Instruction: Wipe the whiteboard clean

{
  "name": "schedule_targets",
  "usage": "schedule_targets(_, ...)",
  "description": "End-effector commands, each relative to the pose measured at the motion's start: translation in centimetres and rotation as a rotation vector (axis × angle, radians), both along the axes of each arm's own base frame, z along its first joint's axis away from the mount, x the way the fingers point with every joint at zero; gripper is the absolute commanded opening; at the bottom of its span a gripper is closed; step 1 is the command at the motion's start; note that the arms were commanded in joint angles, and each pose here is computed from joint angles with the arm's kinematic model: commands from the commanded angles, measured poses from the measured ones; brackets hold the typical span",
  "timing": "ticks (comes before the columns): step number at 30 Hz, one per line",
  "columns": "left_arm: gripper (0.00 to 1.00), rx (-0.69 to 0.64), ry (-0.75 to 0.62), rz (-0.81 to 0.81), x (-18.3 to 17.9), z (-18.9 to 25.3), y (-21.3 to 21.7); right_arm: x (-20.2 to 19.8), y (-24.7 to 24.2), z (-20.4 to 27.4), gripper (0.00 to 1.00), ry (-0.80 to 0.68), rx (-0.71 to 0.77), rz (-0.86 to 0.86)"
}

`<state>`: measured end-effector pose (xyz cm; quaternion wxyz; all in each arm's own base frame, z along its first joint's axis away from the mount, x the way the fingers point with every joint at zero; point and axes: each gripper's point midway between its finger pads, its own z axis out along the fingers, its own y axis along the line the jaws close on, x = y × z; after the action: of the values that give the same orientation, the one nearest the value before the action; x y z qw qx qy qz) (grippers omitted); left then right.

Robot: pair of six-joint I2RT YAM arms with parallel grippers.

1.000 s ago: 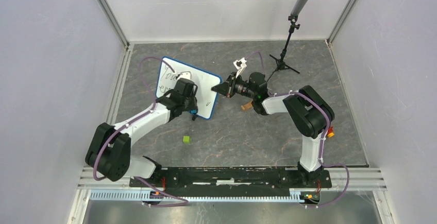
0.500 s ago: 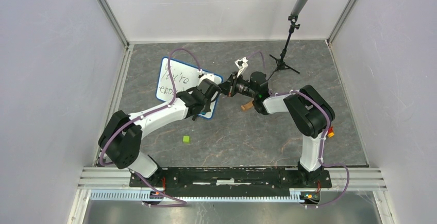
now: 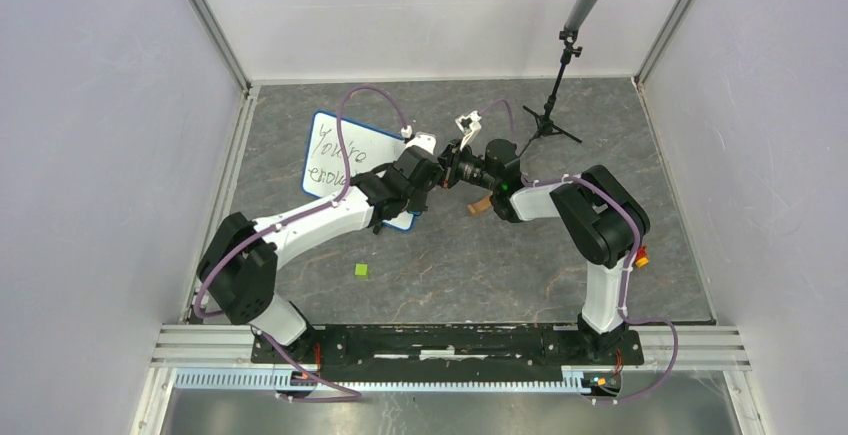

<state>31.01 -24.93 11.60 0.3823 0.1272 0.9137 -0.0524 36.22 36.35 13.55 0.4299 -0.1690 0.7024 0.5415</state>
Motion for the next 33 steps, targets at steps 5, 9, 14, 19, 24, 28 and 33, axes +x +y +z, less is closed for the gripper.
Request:
schedule_targets(5,0.17,-0.070,-0.044,0.086,1.8,-0.4,1.7,-0.9,1.0,1.3,0.00,-0.111,0.011,0.052)
schedule_targets(9,0.17,-0.049,0.012,0.121,0.3,-3.0,4.1,-0.9,1.0,1.2,0.00,-0.108,0.010,0.052)
schedule_targets(14,0.17,0.006,0.069,0.148,-1.4,-5.0,6.2,-0.9,1.0,1.2,0.00,-0.109,0.010,0.053)
schedule_targets(19,0.17,-0.003,0.073,0.185,-1.7,-4.7,7.8,-0.9,1.0,1.2,0.00,-0.107,0.010,0.052)
schedule_targets(24,0.17,-0.025,0.083,0.234,-1.4,-4.6,9.6,-0.8,1.0,1.1,0.00,-0.105,0.010,0.052)
schedule_targets(28,0.17,-0.064,0.080,0.273,-0.6,-4.0,10.9,-0.9,1.0,1.1,0.00,-0.106,0.010,0.054)
schedule_targets(33,0.17,-0.110,0.026,0.307,1.4,-1.8,11.9,-0.8,1.1,1.0,0.00,-0.104,0.008,0.055)
